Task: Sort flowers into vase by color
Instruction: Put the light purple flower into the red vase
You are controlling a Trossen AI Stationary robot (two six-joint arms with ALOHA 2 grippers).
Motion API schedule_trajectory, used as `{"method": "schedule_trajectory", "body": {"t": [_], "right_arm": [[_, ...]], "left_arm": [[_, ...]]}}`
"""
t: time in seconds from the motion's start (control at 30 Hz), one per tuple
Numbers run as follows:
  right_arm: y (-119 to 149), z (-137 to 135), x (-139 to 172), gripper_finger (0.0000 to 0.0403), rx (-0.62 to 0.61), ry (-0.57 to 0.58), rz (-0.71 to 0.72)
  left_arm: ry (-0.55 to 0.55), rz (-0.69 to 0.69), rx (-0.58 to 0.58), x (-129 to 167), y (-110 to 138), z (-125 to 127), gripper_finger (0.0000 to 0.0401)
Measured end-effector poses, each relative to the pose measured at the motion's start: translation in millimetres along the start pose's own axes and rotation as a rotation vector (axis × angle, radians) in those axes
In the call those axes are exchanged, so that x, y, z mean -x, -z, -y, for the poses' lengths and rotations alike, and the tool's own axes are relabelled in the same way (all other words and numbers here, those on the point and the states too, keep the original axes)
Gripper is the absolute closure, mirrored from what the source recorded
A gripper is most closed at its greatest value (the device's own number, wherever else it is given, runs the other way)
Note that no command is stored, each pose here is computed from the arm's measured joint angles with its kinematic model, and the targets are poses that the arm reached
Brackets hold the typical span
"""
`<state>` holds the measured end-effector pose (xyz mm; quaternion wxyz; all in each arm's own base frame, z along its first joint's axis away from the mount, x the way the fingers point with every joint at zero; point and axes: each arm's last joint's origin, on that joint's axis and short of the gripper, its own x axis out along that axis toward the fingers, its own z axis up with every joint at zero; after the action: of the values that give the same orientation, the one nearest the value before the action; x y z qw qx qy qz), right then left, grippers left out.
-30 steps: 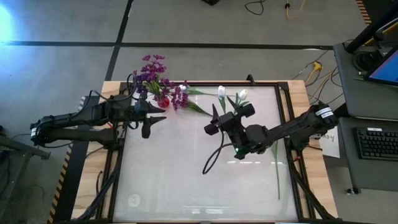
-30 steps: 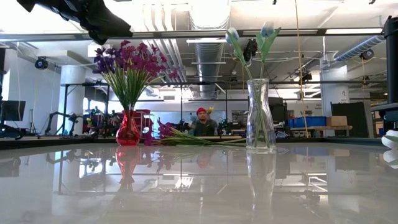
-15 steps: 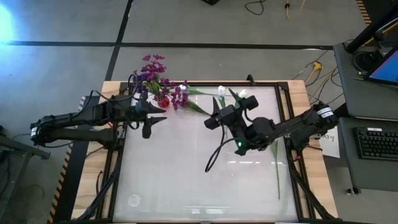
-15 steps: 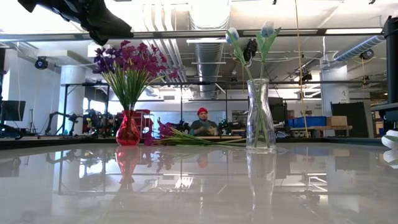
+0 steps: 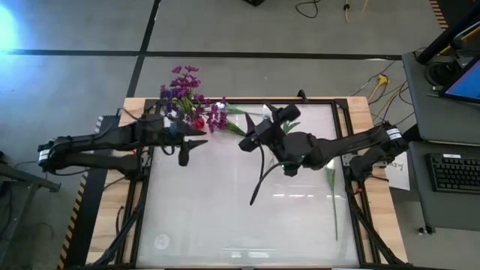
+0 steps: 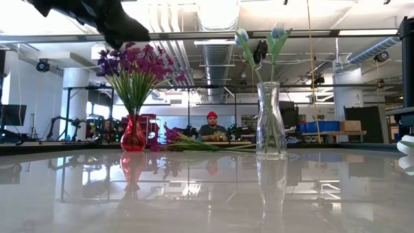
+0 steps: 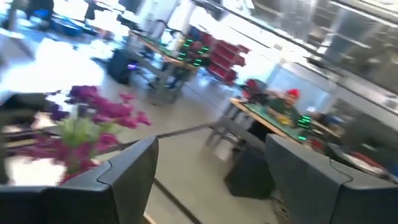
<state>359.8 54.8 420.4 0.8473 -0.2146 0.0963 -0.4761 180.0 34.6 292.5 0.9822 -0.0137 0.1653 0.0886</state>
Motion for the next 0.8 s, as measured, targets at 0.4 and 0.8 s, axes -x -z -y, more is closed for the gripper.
{"method": "schedule_trajectory", "body": {"t": [0.4,0.8], "right_arm": [[-24,44,-19,0.0125,-0.167,-0.454,-0.089],[-1,124,-108,0.0129,-0.305,-0.544,-0.225]], "left_arm": [[0.031,-0.137,-0.081,-41,16,6,0.0278],[0.030,-0.113,-0.047,-18,-18,6,0.0278]]}}
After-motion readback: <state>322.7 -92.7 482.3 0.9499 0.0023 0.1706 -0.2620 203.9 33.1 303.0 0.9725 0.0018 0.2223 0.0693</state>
